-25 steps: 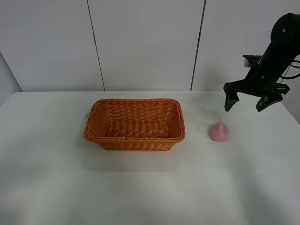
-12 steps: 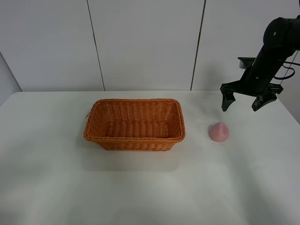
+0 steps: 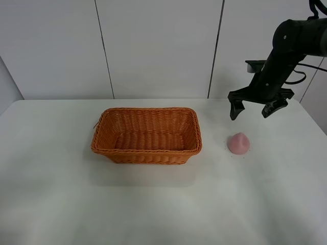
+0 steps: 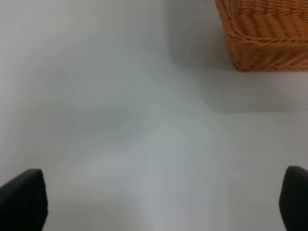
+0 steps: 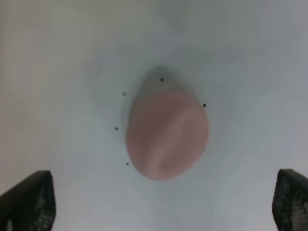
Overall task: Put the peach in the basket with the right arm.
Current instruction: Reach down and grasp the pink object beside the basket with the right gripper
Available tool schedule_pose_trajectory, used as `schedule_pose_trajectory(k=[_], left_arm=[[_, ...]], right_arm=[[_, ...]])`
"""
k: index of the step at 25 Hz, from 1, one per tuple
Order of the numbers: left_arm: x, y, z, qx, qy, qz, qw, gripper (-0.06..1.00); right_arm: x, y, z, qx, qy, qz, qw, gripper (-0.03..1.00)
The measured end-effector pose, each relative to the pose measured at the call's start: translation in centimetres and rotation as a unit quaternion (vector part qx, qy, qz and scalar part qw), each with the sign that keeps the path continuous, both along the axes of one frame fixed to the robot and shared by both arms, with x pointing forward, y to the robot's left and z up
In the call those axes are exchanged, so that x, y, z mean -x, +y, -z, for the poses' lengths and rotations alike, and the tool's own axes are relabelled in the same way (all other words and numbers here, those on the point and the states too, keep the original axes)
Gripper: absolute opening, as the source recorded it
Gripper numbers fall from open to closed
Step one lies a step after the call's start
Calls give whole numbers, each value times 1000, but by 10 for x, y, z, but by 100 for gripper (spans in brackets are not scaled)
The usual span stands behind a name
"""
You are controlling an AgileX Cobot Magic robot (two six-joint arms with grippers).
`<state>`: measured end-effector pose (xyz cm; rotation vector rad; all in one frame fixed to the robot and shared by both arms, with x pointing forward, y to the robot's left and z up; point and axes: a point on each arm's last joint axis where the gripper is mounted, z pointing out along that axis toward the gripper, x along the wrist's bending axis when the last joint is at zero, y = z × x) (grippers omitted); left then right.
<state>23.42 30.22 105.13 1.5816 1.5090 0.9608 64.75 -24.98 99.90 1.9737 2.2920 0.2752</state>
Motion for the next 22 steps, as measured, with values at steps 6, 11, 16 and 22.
schedule_pose_trajectory(k=[6, 11, 16, 22], left_arm=[[0, 0, 0, 0, 0, 0, 1000, 99], [0, 0, 0, 0, 0, 0, 1000, 99], [0, 0, 0, 0, 0, 0, 1000, 99], [0, 0, 0, 0, 0, 0, 1000, 99]], right_arm=[[-2, -3, 7, 3, 6, 2, 1000, 70], [-8, -2, 39, 6, 47, 3, 999, 70], [-14, -1, 74, 0, 74, 13, 997, 70], [-19, 0, 103, 1, 89, 19, 996, 70]])
